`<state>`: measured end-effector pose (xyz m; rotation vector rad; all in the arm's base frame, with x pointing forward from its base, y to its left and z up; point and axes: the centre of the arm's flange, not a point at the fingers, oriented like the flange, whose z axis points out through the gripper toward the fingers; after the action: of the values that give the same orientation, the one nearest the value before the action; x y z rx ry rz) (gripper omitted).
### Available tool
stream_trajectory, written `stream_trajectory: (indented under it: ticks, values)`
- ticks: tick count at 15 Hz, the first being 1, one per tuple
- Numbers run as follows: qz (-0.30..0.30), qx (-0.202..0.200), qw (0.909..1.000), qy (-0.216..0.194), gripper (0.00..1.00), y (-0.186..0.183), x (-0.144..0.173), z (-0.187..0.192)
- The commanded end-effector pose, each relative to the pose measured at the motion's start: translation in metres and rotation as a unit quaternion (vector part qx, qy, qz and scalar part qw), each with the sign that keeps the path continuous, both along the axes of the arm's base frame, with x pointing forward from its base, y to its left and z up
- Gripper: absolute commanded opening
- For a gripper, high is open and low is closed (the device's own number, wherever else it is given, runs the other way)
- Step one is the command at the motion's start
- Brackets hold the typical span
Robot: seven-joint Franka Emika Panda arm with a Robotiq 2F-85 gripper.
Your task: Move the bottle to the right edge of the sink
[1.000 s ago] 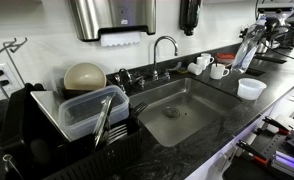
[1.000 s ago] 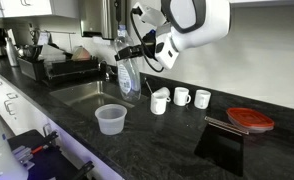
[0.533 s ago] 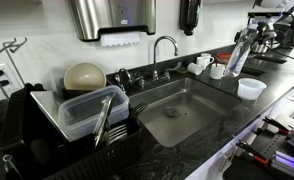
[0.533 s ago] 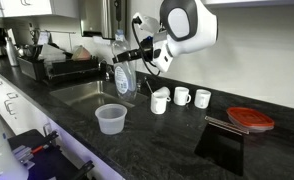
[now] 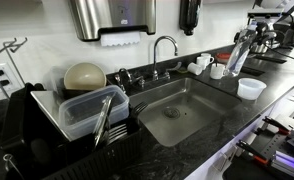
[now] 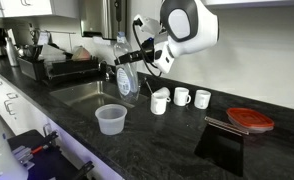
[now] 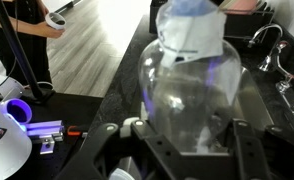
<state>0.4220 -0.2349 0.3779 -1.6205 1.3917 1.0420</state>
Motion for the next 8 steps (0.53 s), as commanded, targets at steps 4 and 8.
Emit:
stream_trajectory:
  ticks: [4, 8]
  values:
    - [-0.005, -0.006, 1.0000, -0.002, 0.60, -0.0025, 0.0011, -0.0009]
    - [-0.005, -0.007, 1.0000, -0.002, 0.60, -0.0027, 0.0011, -0.0011]
